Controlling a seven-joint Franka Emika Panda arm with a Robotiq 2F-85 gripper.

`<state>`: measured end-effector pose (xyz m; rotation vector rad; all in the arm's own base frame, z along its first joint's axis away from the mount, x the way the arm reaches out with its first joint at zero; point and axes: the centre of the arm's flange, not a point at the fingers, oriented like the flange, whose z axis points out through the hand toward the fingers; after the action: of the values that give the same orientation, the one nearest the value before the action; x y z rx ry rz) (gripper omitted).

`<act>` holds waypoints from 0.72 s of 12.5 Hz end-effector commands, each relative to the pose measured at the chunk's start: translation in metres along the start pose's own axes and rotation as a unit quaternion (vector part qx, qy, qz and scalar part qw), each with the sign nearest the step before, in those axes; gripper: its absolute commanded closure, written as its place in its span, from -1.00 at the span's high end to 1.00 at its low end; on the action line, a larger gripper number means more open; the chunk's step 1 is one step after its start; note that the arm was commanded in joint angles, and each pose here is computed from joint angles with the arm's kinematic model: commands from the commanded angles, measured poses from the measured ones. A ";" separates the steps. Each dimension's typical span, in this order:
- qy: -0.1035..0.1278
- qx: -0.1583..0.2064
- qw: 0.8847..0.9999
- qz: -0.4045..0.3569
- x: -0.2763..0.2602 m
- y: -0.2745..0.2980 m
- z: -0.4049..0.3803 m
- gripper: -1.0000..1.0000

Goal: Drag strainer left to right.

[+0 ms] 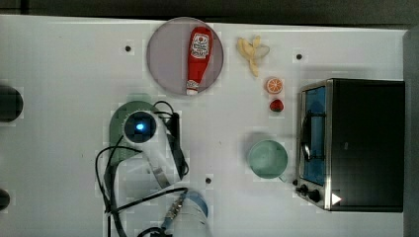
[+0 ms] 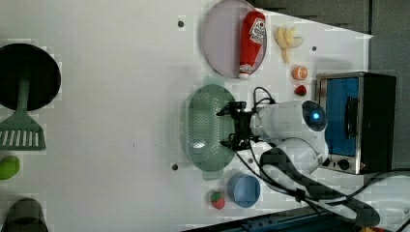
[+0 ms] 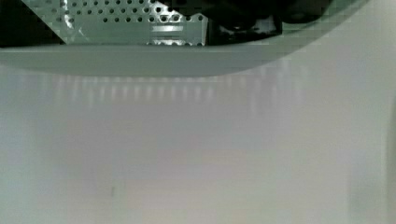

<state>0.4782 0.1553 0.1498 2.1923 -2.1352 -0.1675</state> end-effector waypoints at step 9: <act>0.012 -0.002 1.000 0.017 0.100 -0.013 -0.002 1.00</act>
<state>0.4920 0.0716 0.1463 2.1105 -2.1986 -0.1133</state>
